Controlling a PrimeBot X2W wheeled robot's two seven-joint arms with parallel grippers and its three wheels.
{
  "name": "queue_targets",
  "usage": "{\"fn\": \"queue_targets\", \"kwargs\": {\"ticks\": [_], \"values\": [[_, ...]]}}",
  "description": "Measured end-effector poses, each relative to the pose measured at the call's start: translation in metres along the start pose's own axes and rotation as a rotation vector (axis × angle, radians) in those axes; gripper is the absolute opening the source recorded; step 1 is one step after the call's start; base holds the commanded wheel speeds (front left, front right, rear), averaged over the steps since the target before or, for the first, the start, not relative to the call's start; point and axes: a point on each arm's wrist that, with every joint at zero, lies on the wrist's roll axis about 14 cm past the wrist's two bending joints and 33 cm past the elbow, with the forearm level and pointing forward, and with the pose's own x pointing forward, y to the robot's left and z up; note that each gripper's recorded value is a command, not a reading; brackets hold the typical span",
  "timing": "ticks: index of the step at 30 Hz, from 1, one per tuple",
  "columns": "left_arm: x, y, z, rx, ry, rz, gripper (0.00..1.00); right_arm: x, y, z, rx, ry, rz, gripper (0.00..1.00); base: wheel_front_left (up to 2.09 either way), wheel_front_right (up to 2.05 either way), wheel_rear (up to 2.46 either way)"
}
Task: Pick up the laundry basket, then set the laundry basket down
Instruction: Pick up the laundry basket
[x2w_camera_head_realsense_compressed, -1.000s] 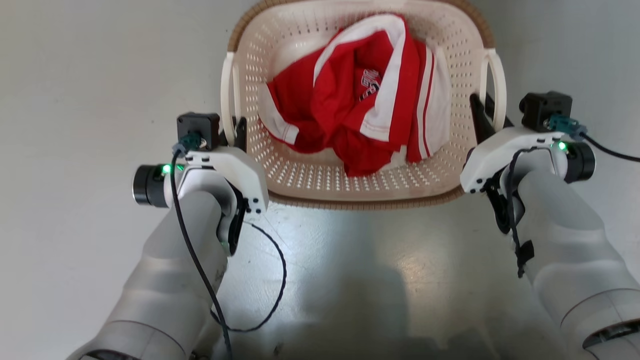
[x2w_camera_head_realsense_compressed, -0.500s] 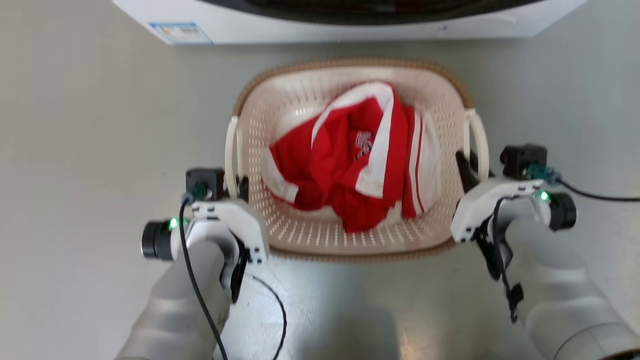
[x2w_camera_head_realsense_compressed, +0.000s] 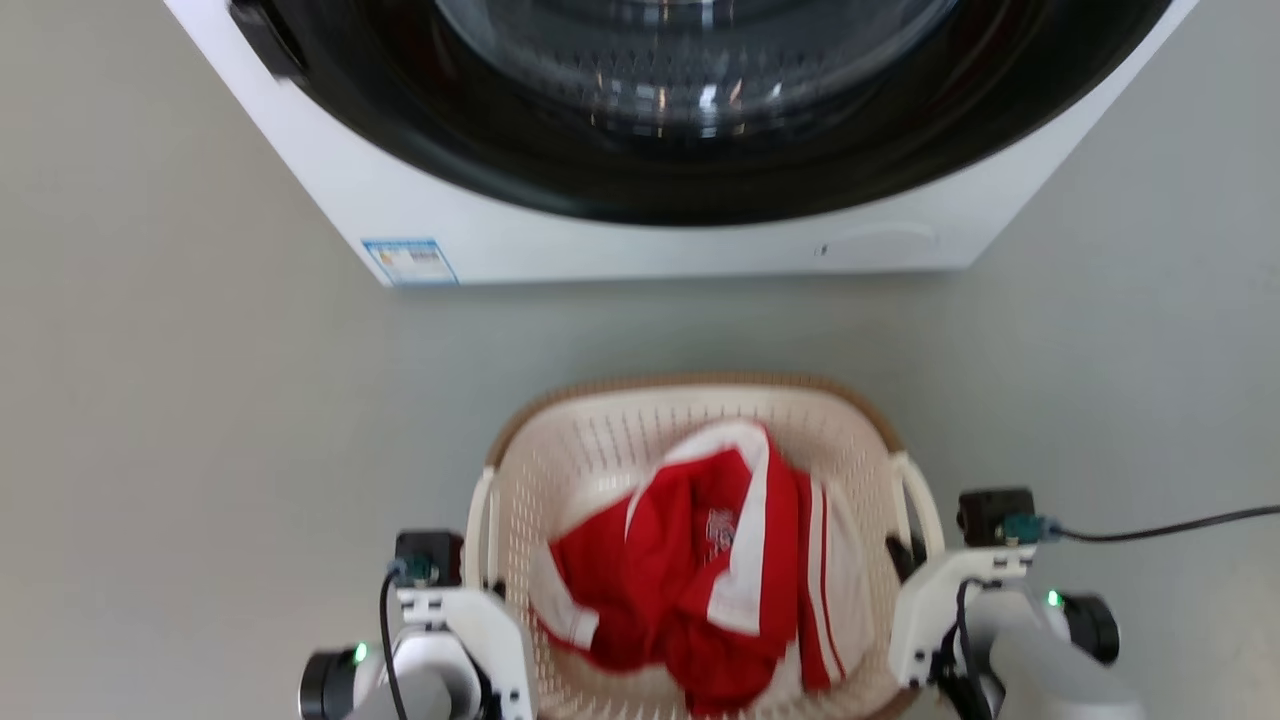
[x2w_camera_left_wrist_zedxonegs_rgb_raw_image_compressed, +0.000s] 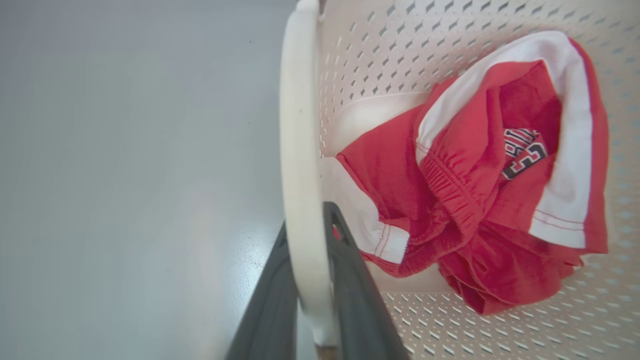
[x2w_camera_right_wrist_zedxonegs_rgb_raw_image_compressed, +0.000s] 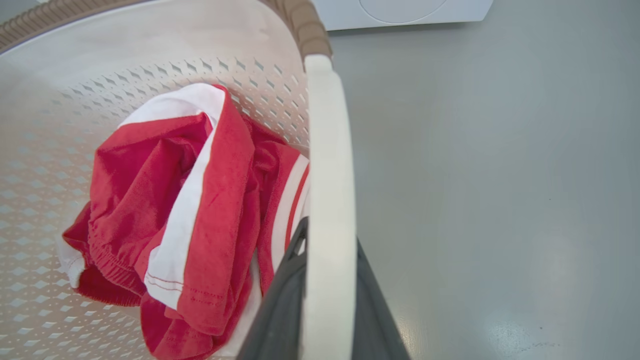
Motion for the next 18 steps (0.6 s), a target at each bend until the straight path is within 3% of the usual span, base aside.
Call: {"fn": "queue_targets", "kwargs": {"ticks": [18], "values": [[-0.066,-0.009,-0.034,0.024,-0.008,-0.02,0.0,-0.073,0.018,-0.038,0.018,0.021,0.015,0.0,0.0,0.0,0.0]]}}
